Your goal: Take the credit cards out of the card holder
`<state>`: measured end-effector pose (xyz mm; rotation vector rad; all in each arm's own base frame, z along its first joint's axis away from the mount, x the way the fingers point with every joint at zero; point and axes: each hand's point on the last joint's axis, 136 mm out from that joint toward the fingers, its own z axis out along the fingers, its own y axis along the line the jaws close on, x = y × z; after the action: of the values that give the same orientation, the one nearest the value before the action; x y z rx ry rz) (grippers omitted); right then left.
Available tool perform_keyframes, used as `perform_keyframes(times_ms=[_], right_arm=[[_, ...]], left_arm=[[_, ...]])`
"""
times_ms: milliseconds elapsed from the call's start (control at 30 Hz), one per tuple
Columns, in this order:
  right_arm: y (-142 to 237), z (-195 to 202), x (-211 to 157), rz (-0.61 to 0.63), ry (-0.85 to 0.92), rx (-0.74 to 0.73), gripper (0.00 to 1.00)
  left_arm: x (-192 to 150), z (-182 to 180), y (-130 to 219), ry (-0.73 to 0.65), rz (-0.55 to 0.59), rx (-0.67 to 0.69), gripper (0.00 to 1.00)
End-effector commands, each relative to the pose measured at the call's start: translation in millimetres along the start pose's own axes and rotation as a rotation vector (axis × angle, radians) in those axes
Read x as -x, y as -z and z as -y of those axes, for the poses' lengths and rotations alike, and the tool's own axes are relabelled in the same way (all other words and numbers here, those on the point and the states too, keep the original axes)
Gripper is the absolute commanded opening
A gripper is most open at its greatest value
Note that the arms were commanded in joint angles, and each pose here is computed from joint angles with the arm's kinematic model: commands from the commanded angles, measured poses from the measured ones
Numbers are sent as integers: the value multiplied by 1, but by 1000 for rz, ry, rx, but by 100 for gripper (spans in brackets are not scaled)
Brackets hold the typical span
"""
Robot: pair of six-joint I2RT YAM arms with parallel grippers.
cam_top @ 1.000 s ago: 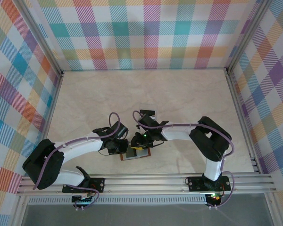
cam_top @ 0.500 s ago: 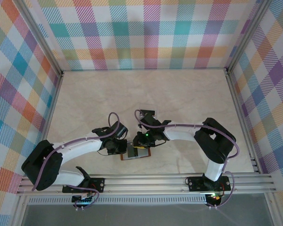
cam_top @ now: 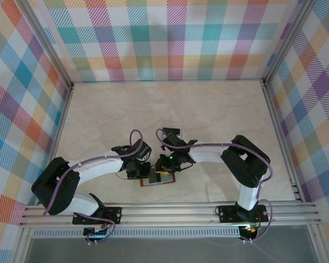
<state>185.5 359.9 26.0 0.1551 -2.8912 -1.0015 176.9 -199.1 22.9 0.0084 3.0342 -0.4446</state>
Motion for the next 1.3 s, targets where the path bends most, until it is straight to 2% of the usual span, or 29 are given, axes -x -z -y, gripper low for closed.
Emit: perform_keyframes(times_ms=[0,167,300,533,833,1000,1067,1167,1267], right_arm=[[-2,-2,-3,-14,11,46,24],[6,-17,-1,1,13,135,14],[11,-8,-1,17,14,78,8],[38,19,0,51,50,-127,6],[87,4,11,128,156,-100,4],[121,-4,28,208,330,-110,4],[135,2,38,226,414,-186,2],[150,4,54,224,541,-259,0],[157,-1,61,175,759,-292,0]], left_arm=[[-5,-11,-10,-22,-30,56,8],[-7,-13,-13,-22,-33,61,7],[-6,-13,-10,-22,-27,65,7],[-2,-19,-3,-34,5,95,7],[15,-10,12,-60,72,89,8],[22,-3,22,-64,106,70,10],[24,-2,26,-64,125,65,10],[26,-3,34,-57,151,64,12],[26,-6,39,-43,176,54,12]])
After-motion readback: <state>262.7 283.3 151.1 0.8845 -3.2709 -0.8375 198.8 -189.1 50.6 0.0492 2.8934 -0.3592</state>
